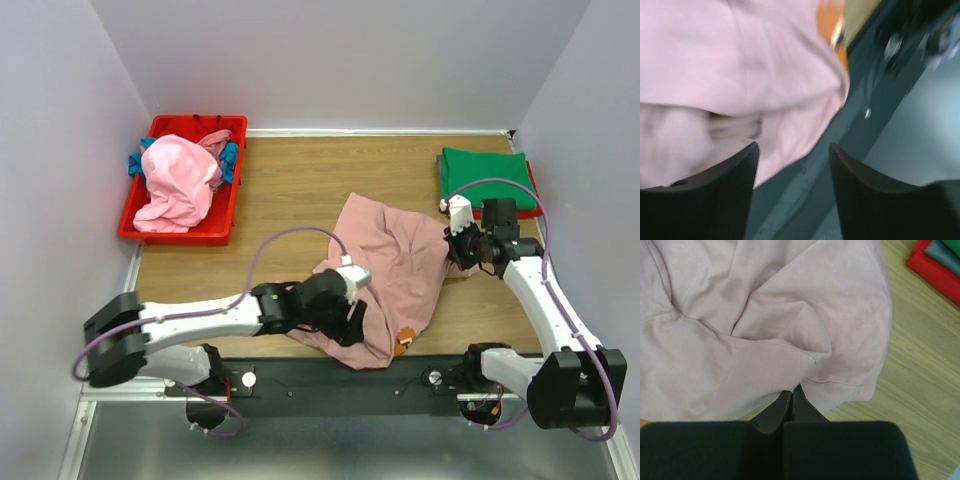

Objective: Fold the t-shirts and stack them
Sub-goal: Flatten the tshirt out

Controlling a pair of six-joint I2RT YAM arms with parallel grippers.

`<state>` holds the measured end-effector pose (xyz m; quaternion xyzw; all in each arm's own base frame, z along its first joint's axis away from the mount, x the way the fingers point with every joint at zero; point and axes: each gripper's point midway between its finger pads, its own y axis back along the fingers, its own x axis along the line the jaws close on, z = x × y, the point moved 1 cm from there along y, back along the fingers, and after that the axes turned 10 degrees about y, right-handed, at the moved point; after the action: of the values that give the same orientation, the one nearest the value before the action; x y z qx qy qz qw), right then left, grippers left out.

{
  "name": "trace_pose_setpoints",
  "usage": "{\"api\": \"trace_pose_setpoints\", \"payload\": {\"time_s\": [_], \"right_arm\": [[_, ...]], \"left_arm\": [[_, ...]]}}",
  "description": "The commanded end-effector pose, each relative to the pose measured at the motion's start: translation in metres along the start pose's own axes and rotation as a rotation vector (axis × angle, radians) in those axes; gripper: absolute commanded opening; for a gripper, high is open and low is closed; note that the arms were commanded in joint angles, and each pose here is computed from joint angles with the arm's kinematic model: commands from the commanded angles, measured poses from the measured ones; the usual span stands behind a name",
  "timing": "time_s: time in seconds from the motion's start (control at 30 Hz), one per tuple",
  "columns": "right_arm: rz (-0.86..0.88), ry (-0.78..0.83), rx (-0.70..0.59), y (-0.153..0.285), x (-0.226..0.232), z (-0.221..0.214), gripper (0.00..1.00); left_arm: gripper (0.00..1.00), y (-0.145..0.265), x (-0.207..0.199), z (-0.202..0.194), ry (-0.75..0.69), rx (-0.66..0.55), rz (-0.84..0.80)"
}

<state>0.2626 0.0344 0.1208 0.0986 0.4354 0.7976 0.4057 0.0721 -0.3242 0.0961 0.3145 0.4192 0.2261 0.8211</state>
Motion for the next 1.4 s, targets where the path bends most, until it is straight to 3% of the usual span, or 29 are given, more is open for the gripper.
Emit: {"api": "trace_pose_setpoints", "payload": {"time_s": [0.0, 0.17, 0.4, 0.7, 0.83, 1.0, 1.2, 1.37], "right_arm": [[-0.052, -0.012, -0.013, 0.0, -0.011, 0.004, 0.0], [-0.016, -0.029, -0.035, -0.006, -0.009, 0.011, 0.0], [0.032, -0.053, -0.047, -0.015, -0.003, 0.013, 0.0], [0.038, -0.054, -0.054, -0.018, -0.004, 0.015, 0.0], [0.043, -0.05, -0.056, -0.019, -0.003, 0.015, 0.0], [0.046, -0.048, -0.059, -0.02, -0.003, 0.015, 0.0], [0.053, -0.049, -0.066, -0.021, -0.002, 0.016, 0.0], [0.054, -0.05, -0.073, -0.021, -0.002, 0.018, 0.0]], "left_arm": [[0.72, 0.066, -0.009, 0.094, 0.063, -0.438, 0.037], [0.74, 0.073, 0.036, 0.113, 0.064, -0.461, 0.076], [0.72, 0.03, 0.055, 0.099, 0.087, -0.286, 0.077], [0.72, -0.013, 0.121, 0.078, 0.383, -0.257, 0.309], [0.72, -0.018, 0.158, 0.076, 0.516, -0.289, 0.447], [0.7, -0.015, 0.172, 0.084, 0.614, -0.354, 0.489], [0.6, -0.021, 0.178, 0.091, 0.653, -0.363, 0.473], [0.43, -0.026, 0.18, 0.102, 0.642, -0.368, 0.471]]}}
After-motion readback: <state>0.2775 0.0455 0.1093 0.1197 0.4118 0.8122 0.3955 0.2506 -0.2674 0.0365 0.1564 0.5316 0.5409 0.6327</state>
